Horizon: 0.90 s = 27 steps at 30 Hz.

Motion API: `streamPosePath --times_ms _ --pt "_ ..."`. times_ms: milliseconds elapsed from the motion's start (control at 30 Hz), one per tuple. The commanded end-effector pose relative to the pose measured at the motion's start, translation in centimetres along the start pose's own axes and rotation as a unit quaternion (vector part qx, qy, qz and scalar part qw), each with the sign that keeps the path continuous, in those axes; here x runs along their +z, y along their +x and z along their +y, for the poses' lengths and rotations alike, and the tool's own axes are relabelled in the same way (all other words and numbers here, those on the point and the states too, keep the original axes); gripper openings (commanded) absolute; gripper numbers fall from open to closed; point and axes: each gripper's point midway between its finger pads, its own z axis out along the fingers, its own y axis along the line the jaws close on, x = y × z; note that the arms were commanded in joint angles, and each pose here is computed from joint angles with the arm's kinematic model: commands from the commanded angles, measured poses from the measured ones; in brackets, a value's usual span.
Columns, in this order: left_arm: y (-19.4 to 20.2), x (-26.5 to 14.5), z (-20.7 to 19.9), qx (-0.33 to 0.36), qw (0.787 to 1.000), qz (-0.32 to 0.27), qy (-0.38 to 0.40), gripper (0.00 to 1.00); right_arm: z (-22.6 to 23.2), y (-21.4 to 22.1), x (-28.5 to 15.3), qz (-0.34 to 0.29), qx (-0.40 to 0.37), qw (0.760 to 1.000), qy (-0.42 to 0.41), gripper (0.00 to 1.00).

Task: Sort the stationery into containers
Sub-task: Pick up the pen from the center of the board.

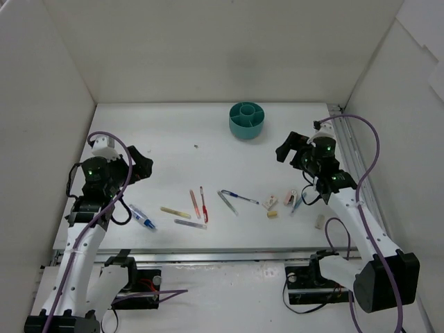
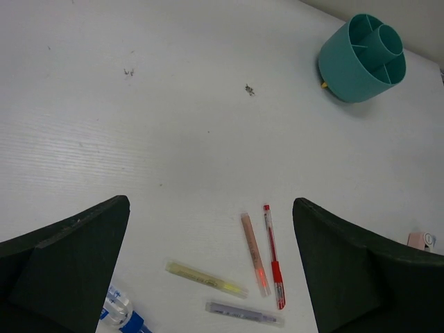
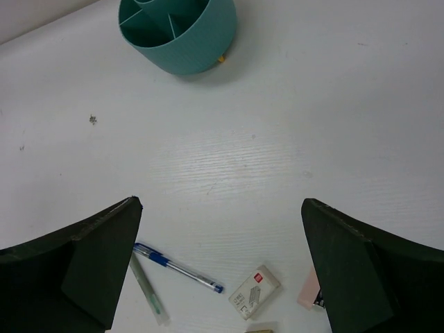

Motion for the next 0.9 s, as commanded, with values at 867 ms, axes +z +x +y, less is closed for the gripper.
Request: streamPosePath --times_ms 867 --pt "-0.7 0.0 -1.1 0.007 1.000 -0.013 0.024 1.00 6.4 16.6 4.3 0.283 -0.427 0.855 -0.087 0.88"
